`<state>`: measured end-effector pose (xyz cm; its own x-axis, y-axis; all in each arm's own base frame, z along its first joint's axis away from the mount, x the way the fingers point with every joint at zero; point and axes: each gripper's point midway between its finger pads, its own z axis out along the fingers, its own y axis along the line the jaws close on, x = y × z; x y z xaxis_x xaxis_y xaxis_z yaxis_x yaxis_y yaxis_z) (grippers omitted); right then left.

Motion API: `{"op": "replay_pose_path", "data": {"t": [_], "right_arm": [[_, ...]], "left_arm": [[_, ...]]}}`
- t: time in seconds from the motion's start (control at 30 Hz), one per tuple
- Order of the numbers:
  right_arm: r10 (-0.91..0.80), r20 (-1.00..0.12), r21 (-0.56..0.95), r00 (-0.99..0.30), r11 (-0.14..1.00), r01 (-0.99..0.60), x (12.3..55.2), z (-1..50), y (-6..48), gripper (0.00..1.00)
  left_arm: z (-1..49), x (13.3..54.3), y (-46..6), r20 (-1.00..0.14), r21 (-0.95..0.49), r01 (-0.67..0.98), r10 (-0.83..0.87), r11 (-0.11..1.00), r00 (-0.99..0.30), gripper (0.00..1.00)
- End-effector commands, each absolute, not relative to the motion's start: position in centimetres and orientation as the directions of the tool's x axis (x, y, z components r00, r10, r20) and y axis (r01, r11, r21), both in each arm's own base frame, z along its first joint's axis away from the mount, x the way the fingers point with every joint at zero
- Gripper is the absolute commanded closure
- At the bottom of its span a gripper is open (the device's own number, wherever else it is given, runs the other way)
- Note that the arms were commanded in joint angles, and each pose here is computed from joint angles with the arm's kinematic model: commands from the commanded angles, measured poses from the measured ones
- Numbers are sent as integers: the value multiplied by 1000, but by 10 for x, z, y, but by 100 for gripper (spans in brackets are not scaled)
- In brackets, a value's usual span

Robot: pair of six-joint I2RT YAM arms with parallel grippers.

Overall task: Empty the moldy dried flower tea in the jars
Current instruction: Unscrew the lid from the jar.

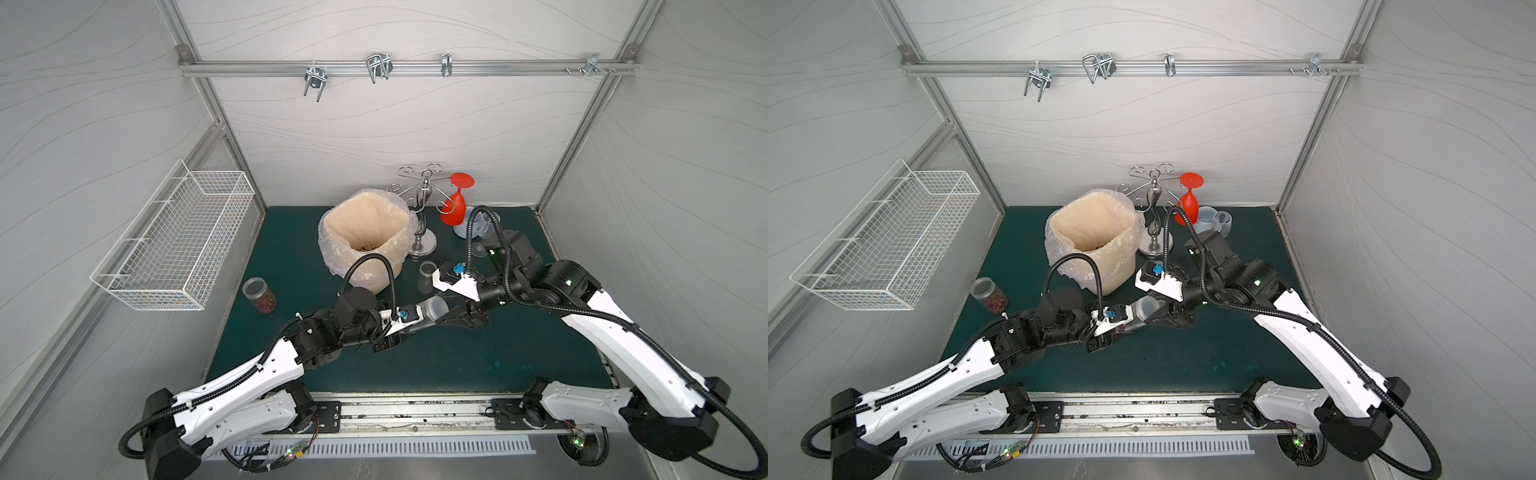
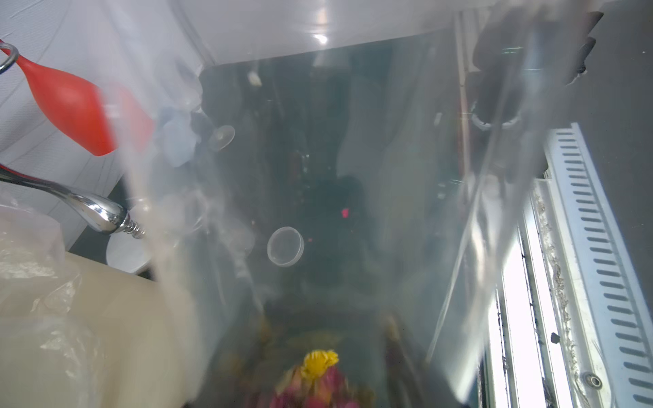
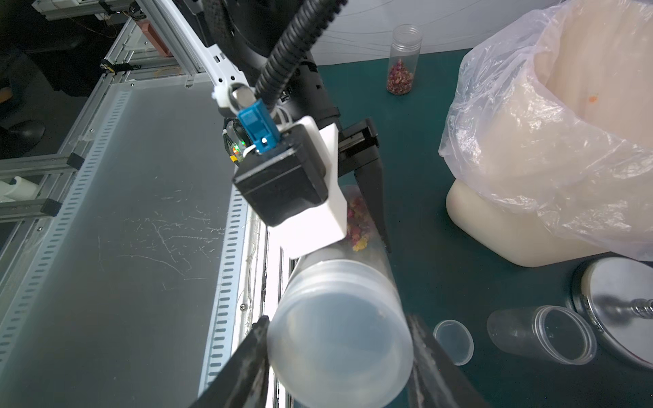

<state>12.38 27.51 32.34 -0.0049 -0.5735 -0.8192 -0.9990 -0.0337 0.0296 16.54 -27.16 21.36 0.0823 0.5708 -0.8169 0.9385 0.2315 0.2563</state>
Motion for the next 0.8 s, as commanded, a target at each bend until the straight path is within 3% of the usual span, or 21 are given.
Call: {"op": "replay_pose_path", "data": {"t": [0.0,0.13,0.2,0.4,0.77], "right_arm": [[-509,-860,-43,43,-13,-999,131,345,281,29],[-408,-906,63,-111,130,-990,136,373,275,10],[-351,-901,177,-253,234,-956,145,379,270,4],[-257,-735,446,-627,514,-733,180,354,249,1],[-248,-613,586,-750,494,-642,183,326,272,4]], "left_arm": [[242,174,-279,-845,301,917,519,262,129,100],[241,200,-270,-810,379,851,575,362,116,100],[241,212,-264,-790,420,813,603,404,109,100],[245,229,-256,-766,483,747,634,457,107,100],[245,228,-253,-765,491,739,635,462,110,100]]}}
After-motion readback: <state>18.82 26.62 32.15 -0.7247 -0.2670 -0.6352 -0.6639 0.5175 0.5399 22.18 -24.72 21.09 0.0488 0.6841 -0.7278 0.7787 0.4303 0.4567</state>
